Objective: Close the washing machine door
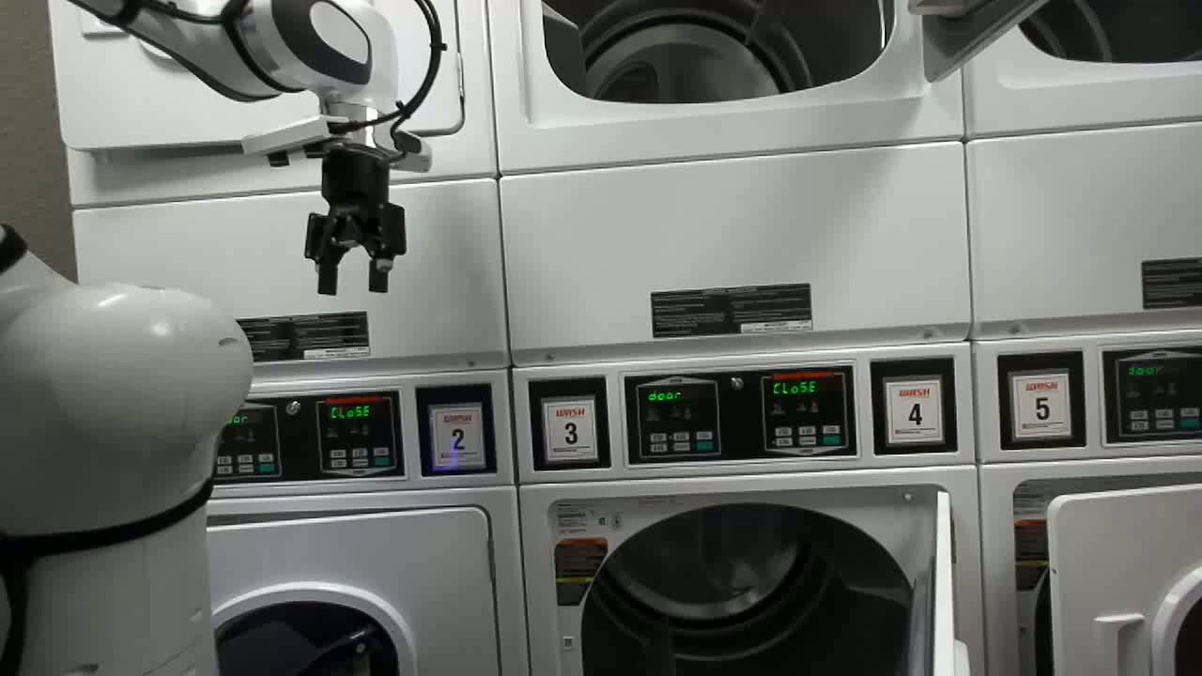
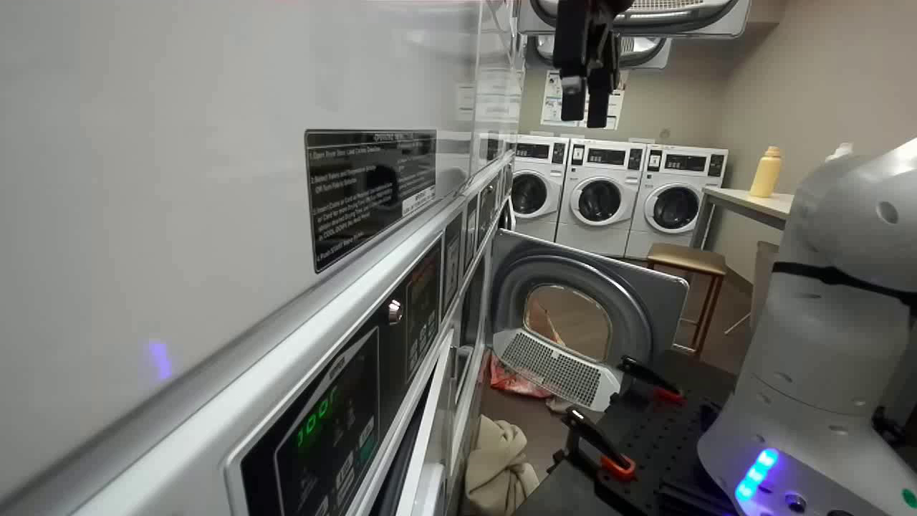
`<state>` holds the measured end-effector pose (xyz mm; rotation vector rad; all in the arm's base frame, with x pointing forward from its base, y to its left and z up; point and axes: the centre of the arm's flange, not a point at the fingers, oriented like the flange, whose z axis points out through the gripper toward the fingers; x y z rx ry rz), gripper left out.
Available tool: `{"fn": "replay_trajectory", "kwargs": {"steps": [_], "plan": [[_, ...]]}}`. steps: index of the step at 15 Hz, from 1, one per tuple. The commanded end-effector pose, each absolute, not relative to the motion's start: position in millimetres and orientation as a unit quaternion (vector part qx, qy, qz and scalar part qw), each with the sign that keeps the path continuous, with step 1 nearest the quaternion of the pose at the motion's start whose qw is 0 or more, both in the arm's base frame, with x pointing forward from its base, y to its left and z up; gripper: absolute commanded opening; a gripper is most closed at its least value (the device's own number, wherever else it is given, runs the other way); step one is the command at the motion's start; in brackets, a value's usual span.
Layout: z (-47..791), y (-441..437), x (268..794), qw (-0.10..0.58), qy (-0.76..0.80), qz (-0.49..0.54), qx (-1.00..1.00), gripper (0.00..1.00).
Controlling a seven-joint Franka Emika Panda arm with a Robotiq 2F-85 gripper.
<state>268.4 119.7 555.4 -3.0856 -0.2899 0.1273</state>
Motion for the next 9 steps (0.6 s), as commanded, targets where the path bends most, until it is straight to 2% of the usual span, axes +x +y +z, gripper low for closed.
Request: {"fn": "replay_trajectory", "kwargs": {"steps": [1, 5, 9], "plan": [[555, 120, 268, 0.02, -0.093, 0.041, -0.995, 1.0], [574, 69, 274, -0.017, -0.018, 0.003, -1.0, 1.0], [608, -24, 250, -0.037, 0.078, -0.033, -0.996, 1.0]]}}
